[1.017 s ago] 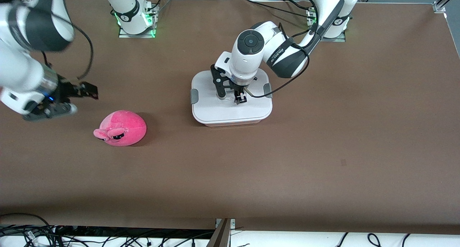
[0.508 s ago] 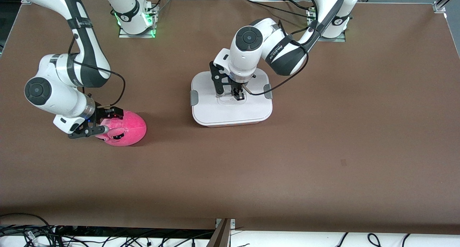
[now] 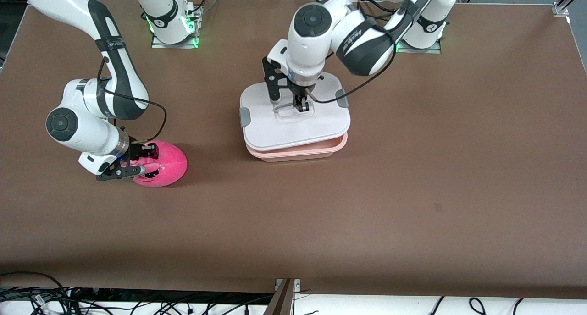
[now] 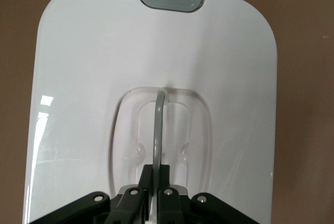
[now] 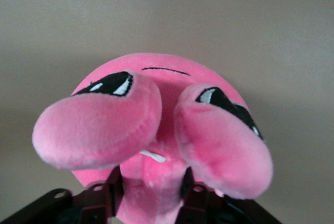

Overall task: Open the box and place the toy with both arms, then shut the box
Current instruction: 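Lift the lid off the box with the left gripper and set it aside, then grasp the pink plush toy with the right gripper and lift it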

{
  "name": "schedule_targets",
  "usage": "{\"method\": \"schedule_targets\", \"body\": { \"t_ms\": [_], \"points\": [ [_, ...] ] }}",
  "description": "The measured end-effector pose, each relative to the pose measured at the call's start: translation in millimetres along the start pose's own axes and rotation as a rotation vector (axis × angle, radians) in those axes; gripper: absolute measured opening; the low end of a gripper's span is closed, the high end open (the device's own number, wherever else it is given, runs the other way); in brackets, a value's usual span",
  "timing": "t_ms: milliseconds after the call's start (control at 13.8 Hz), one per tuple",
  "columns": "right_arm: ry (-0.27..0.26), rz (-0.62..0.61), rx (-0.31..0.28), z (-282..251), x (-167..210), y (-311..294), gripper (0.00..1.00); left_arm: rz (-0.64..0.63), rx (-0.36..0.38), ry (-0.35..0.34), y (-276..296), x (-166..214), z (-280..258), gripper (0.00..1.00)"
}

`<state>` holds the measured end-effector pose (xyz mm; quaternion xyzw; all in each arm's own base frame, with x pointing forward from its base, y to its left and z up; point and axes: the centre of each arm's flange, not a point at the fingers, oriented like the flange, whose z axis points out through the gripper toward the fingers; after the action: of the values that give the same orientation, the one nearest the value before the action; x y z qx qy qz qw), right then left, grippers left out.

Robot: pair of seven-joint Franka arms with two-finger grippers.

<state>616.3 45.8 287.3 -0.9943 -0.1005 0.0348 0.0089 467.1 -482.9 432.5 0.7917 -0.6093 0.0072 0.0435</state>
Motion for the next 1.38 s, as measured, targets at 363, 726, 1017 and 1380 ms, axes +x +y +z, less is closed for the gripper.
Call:
{"method": "schedule_targets", "body": {
  "t_ms": [363, 726, 1017, 1380],
  "points": [
    [0.03, -0.075, -0.003, -15.3, 4.7, -2.4, 0.08, -0.049, -0.065, -0.185, -43.3, -77.9, -79.1, 0.07],
    [0.101, -0.207, -0.008, -62.3, 14.2, -21.0, 0.07, 0.028, -0.224, -0.264, -140.6, -207.2, -104.2, 0.07],
    [0.049, -0.368, 0.025, -126.9, 17.5, -86.0, 0.07, 0.029, -0.287, -0.2, -223.1, -352.3, -113.6, 0.07],
    [-0.015, -0.834, 0.003, -161.1, 3.6, -201.3, 0.07, -0.024, -0.33, -0.144, -263.3, -429.0, -87.4, 0.07]
  ]
}}
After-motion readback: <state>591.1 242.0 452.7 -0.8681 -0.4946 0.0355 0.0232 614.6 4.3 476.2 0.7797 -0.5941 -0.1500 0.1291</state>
